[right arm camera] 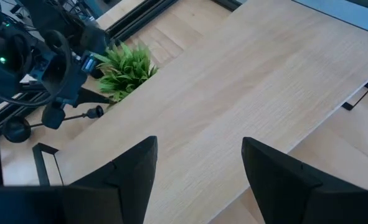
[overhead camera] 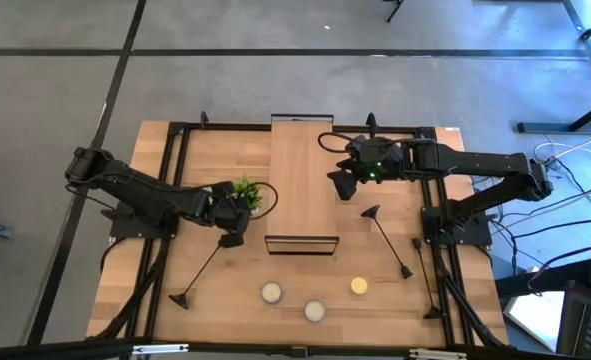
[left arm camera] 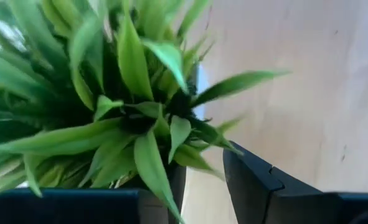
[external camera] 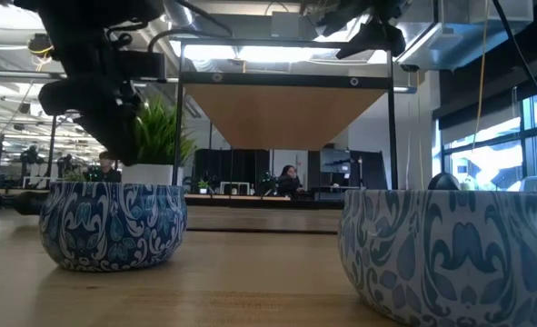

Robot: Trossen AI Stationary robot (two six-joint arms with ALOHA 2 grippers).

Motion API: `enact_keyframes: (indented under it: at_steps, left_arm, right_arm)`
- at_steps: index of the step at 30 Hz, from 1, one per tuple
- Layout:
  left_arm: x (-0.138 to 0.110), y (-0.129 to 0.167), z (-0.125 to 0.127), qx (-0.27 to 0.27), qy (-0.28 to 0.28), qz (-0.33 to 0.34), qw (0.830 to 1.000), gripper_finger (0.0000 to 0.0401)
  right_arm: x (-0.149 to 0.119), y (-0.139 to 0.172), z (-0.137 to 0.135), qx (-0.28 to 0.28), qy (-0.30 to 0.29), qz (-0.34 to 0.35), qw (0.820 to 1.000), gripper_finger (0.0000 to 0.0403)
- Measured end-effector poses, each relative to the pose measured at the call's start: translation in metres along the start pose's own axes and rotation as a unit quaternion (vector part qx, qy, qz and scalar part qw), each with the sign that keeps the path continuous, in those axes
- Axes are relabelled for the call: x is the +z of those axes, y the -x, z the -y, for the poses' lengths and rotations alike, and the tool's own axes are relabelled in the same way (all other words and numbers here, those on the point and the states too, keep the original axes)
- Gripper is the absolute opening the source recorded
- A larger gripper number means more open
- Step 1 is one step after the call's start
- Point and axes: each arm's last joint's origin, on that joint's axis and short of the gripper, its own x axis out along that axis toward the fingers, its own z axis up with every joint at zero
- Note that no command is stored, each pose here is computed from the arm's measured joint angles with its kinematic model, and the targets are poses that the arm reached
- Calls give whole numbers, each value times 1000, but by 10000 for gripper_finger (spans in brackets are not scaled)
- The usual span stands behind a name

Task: Pick & Place candle stick holders
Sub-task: Put the flower vase on the shelf

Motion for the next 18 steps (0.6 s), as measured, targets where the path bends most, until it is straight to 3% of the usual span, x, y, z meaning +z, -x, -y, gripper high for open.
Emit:
enact_keyframes:
  at_steps: [18]
  left_arm:
    - [-1,-3,-2,10,-14,2,1000,101]
  right_arm:
    - [0,0,0,1,0,0,1000,238]
